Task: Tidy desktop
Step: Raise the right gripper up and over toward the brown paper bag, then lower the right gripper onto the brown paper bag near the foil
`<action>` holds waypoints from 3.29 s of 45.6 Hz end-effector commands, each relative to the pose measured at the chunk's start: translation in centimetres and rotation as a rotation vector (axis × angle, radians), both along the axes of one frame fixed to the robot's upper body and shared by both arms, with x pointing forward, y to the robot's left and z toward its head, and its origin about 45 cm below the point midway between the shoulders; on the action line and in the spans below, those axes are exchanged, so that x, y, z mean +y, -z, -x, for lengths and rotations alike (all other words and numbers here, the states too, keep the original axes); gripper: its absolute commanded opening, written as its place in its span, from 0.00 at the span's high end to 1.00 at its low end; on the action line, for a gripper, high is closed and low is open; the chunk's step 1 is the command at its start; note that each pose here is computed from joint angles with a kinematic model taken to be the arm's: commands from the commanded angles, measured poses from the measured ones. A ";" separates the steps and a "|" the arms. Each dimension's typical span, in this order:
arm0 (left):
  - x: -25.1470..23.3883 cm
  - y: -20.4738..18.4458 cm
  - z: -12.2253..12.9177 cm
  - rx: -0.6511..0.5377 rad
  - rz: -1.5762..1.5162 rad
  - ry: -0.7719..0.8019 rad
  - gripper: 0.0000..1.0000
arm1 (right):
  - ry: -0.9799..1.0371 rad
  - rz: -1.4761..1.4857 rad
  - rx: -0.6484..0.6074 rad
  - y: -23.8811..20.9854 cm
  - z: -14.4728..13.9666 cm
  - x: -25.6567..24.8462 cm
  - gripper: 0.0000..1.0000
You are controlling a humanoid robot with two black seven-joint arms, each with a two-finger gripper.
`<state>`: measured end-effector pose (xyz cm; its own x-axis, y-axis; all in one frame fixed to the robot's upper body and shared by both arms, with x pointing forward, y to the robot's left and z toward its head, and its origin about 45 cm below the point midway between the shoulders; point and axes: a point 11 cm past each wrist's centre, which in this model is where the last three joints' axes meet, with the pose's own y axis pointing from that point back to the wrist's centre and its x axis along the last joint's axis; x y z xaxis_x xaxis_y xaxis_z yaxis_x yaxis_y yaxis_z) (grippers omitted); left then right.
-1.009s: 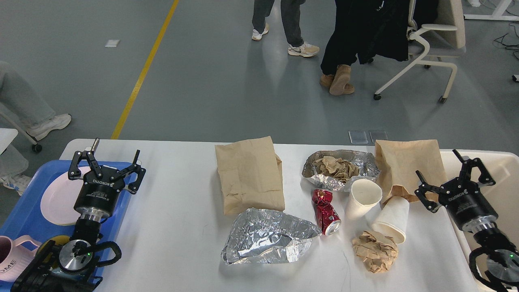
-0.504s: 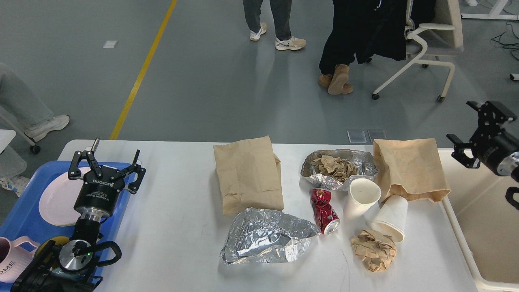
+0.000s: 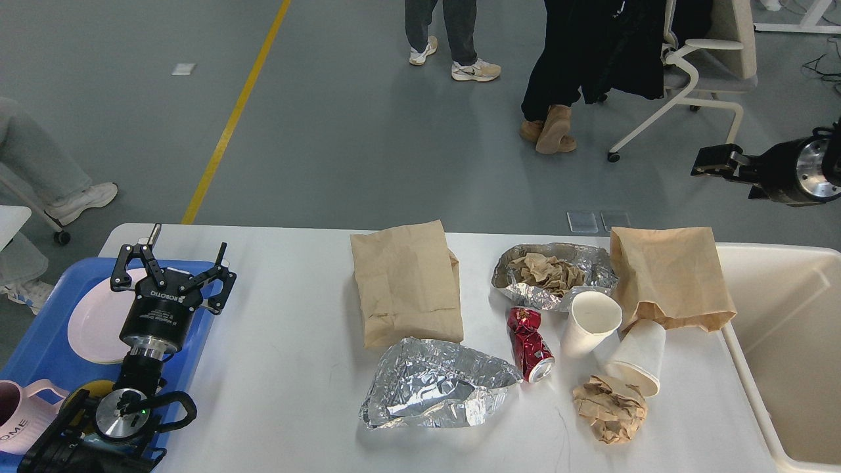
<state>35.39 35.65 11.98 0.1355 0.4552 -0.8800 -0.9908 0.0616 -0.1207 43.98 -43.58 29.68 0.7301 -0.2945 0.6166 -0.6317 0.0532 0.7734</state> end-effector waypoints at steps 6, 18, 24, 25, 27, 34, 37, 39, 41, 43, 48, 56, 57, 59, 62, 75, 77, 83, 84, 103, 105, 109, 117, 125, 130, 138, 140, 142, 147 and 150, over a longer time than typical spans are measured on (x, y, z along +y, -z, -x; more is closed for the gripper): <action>0.0 0.0 0.0 0.000 0.000 -0.001 0.04 | -0.173 0.151 0.262 -5.3 2.2 7.1 0.00; 0.1 0.0 0.0 0.001 0.000 -0.002 0.04 | -0.254 0.221 0.609 -12.1 8.8 14.1 0.01; 0.1 0.0 0.0 0.001 0.000 -0.002 0.04 | -0.330 0.184 0.553 -15.9 12.4 17.5 0.01; 0.0 0.0 0.0 0.001 -0.001 -0.001 0.04 | -0.343 0.166 0.541 -16.3 12.8 18.2 0.01; 0.1 0.0 0.0 0.001 0.000 -0.002 0.04 | -0.363 0.132 0.521 -16.8 13.5 19.4 0.01; 0.1 0.0 0.0 0.001 0.000 -0.002 0.04 | -0.349 0.171 0.485 -17.5 14.1 19.7 0.06; 0.1 0.0 0.0 0.000 0.000 -0.001 0.04 | -0.331 0.199 0.458 -17.4 13.8 19.3 0.06; 0.1 0.0 0.0 0.000 0.000 -0.001 0.04 | -0.333 0.195 0.441 -17.2 13.8 19.4 0.06; 0.0 0.0 0.0 0.000 -0.001 0.000 0.04 | -0.337 0.190 0.435 -17.1 13.8 19.6 0.05; 0.0 0.0 0.0 0.000 -0.001 0.000 0.04 | -0.350 0.190 0.432 -17.0 13.8 20.0 0.04; 0.0 0.0 0.0 -0.001 -0.001 0.001 0.04 | -0.415 0.188 0.433 -16.9 13.9 22.0 0.00; 0.0 0.0 0.0 0.000 -0.001 0.000 0.04 | -0.430 0.155 0.427 -15.6 13.0 22.5 0.01; 0.0 0.0 0.0 0.000 -0.001 0.000 0.04 | -0.433 0.142 0.427 -15.2 12.7 22.5 0.03; 0.0 0.0 0.0 -0.002 0.001 0.000 0.04 | -0.465 0.111 0.417 -14.3 12.0 23.6 0.05; 0.0 0.0 0.0 0.000 0.001 0.000 0.04 | -0.534 0.043 0.376 -12.9 10.7 26.5 0.05; 0.0 0.0 0.0 -0.001 0.002 0.000 0.04 | -0.610 -0.134 0.335 1.0 4.6 34.0 0.00; -0.1 0.0 0.0 -0.001 0.002 0.002 0.04 | -0.593 -0.132 0.323 2.7 3.6 34.0 0.00; 0.0 0.0 0.0 -0.003 0.002 0.001 0.04 | -0.574 -0.158 0.335 7.2 3.3 35.2 0.00; -0.1 0.0 0.0 -0.003 0.001 0.002 0.04 | -0.579 -0.161 0.329 7.7 3.3 35.8 0.00; 0.0 0.0 0.0 -0.001 0.002 0.000 0.04 | -0.491 -0.131 0.189 15.7 3.8 37.6 0.00; 0.0 0.0 0.0 -0.003 0.002 0.001 0.04 | -0.465 -0.135 0.191 16.6 3.7 36.9 0.00; 0.0 0.0 0.0 -0.003 0.001 0.001 0.04 | -0.424 -0.134 0.183 18.0 3.5 35.5 0.00; 0.0 0.0 0.0 -0.001 0.002 0.000 0.04 | -0.363 -0.137 0.173 19.5 3.1 33.6 0.00; 0.0 0.0 0.0 -0.001 0.002 0.000 0.04 | -0.351 -0.149 0.174 19.8 3.2 33.5 0.00; 0.0 0.0 0.0 -0.001 0.002 0.000 0.04 | -0.341 -0.195 0.177 19.6 3.3 34.3 0.00; 0.0 0.0 0.0 -0.001 0.002 0.000 0.04 | -0.313 -0.258 0.195 20.2 4.0 35.0 0.00; 0.0 0.0 0.0 -0.001 0.002 0.000 0.04 | -0.308 -0.259 0.200 20.5 4.2 34.8 0.00; 0.0 0.0 0.0 -0.001 0.002 0.000 0.04 | -0.306 -0.260 0.208 20.8 4.5 34.8 0.00; -0.1 0.1 0.0 0.000 0.001 0.001 0.04 | -0.291 -0.263 0.189 21.1 4.5 34.6 0.00; 0.0 0.0 0.0 -0.002 0.001 0.000 0.04 | -0.276 -0.265 0.181 21.7 4.8 34.4 0.00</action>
<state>35.37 35.63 11.96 0.1370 0.4533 -0.8808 -0.9906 0.0616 -0.1224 39.45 -8.91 8.69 0.9027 -0.1830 0.3893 -0.4292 -0.3222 0.8438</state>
